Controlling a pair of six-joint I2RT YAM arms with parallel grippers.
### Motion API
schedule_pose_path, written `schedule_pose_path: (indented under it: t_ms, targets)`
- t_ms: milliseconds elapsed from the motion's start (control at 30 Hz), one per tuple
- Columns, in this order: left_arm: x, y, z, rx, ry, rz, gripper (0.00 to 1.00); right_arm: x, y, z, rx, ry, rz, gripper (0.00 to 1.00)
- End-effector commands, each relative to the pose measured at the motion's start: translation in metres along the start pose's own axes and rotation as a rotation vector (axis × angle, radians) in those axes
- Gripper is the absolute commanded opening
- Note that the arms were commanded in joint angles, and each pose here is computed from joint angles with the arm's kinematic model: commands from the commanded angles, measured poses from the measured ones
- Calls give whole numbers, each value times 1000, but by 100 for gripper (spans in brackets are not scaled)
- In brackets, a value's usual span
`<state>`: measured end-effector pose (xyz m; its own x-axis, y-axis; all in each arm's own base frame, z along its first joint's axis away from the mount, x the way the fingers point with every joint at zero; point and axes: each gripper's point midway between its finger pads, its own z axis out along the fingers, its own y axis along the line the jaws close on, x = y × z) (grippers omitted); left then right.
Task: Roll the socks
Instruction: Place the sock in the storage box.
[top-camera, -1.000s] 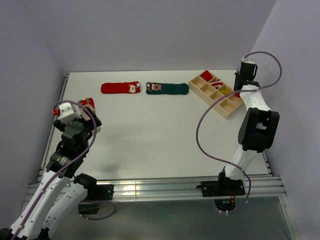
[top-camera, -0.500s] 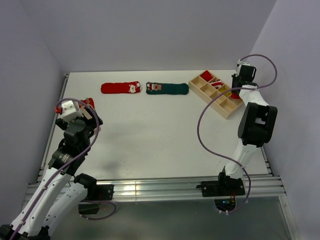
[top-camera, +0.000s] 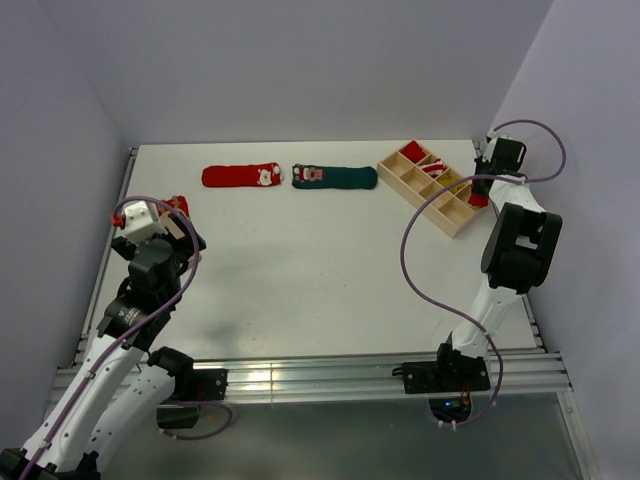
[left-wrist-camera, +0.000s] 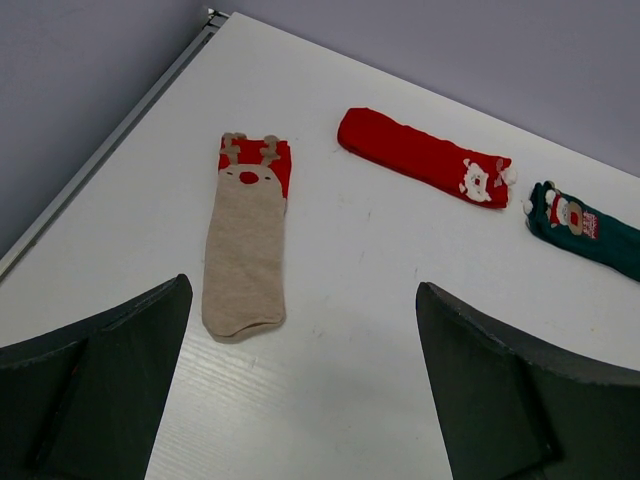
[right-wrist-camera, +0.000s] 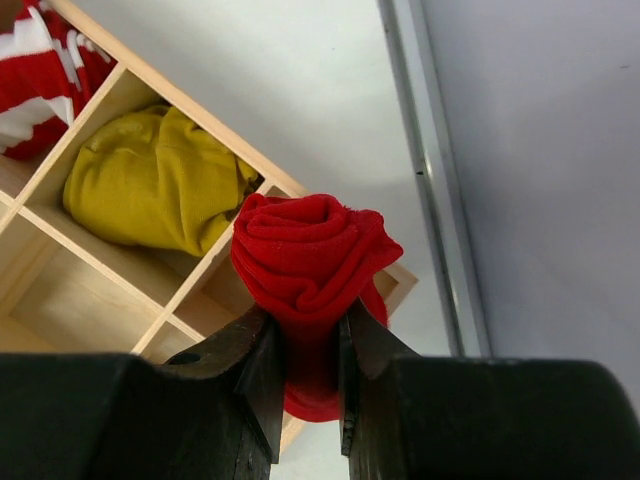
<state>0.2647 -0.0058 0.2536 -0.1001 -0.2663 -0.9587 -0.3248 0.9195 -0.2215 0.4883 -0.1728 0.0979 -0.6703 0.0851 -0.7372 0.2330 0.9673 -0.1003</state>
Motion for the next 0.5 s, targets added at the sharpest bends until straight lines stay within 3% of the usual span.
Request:
schedule_pose_path:
  t_ms: [0,467]
  targets:
    - [-7,-1,1,2,-29,-3,99,9,5,11,-30,7,11,0]
    - [-6,0,1,-1,-28,-1,99,-26,12,4,-76,-100,73,0]
